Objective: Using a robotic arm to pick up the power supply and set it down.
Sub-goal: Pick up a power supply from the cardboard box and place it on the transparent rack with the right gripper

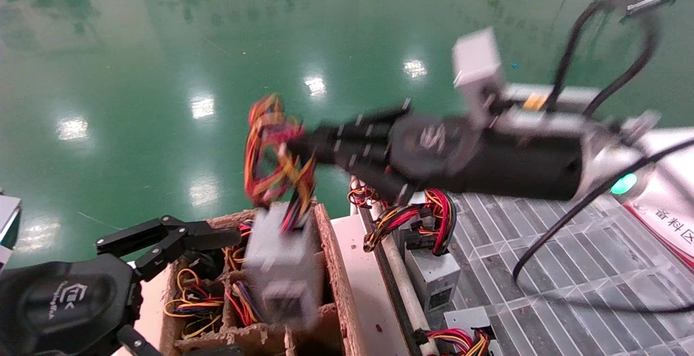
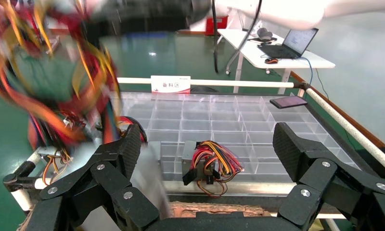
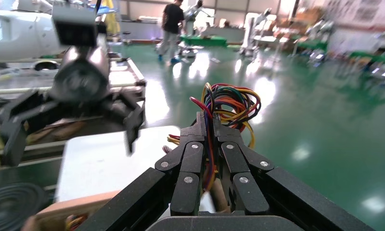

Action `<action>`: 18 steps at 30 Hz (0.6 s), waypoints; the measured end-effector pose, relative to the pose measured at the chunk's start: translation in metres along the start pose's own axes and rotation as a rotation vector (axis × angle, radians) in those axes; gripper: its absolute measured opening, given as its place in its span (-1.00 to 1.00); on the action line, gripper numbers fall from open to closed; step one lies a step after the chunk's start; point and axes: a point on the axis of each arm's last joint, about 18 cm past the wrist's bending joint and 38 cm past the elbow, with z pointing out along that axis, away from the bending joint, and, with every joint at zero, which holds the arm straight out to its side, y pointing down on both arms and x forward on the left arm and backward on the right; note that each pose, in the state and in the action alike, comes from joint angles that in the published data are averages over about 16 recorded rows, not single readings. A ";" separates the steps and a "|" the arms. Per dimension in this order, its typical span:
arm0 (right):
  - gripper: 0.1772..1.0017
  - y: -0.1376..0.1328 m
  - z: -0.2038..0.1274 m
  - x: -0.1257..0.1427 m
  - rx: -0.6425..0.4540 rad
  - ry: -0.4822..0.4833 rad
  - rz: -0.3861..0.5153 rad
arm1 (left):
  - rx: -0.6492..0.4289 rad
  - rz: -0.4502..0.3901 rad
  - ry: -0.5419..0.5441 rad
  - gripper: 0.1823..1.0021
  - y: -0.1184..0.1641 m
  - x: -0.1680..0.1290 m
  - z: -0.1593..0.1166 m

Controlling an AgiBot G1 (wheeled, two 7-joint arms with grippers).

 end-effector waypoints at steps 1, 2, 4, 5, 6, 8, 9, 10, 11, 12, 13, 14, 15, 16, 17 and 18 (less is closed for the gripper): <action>-0.95 -0.006 -0.004 0.004 -0.002 0.013 -0.014 | 0.000 0.000 0.000 1.00 0.000 0.000 0.000; -0.95 -0.013 -0.009 0.009 -0.006 0.028 -0.029 | 0.000 0.000 0.000 1.00 0.000 0.000 0.000; -0.95 -0.025 -0.019 0.018 -0.019 0.061 -0.059 | 0.000 0.000 0.000 1.00 0.000 0.000 0.000; -0.95 -0.031 -0.024 0.023 -0.028 0.079 -0.075 | 0.000 0.000 0.000 1.00 0.000 0.000 0.000; -0.95 -0.036 -0.029 0.028 -0.040 0.099 -0.090 | 0.000 0.000 0.000 1.00 0.000 0.000 0.000; -0.95 -0.046 -0.040 0.038 -0.067 0.138 -0.121 | 0.000 0.000 0.000 1.00 0.000 0.000 0.000; -0.95 -0.051 -0.045 0.043 -0.084 0.158 -0.135 | 0.000 0.000 0.000 1.00 0.000 0.000 0.000; -0.95 -0.055 -0.051 0.047 -0.101 0.177 -0.150 | 0.000 0.000 0.000 1.00 0.000 0.000 0.000; -0.95 -0.059 -0.056 0.051 -0.120 0.195 -0.164 | 0.000 0.000 0.000 1.00 0.000 0.000 0.000; -0.95 -0.062 -0.061 0.055 -0.140 0.213 -0.178 | 0.000 0.000 0.000 1.00 0.000 0.000 0.000; -0.95 -0.065 -0.066 0.059 -0.160 0.230 -0.191 | 0.000 0.000 0.000 1.00 0.000 0.000 0.000; -0.95 -0.067 -0.071 0.062 -0.181 0.246 -0.203 | 0.000 0.000 0.000 1.00 0.000 0.000 0.000; -0.95 -0.070 -0.076 0.065 -0.203 0.260 -0.216 | 0.000 0.000 0.000 1.00 0.000 0.000 0.000; -0.95 -0.072 -0.080 0.068 -0.225 0.273 -0.229 | 0.000 0.000 0.000 1.00 0.000 0.000 0.000; -0.95 -0.073 -0.085 0.070 -0.247 0.284 -0.240 | 0.000 0.000 0.000 1.00 0.000 0.000 0.000; -0.95 -0.075 -0.089 0.073 -0.268 0.295 -0.252 | 0.000 0.000 0.000 1.00 0.000 0.000 0.000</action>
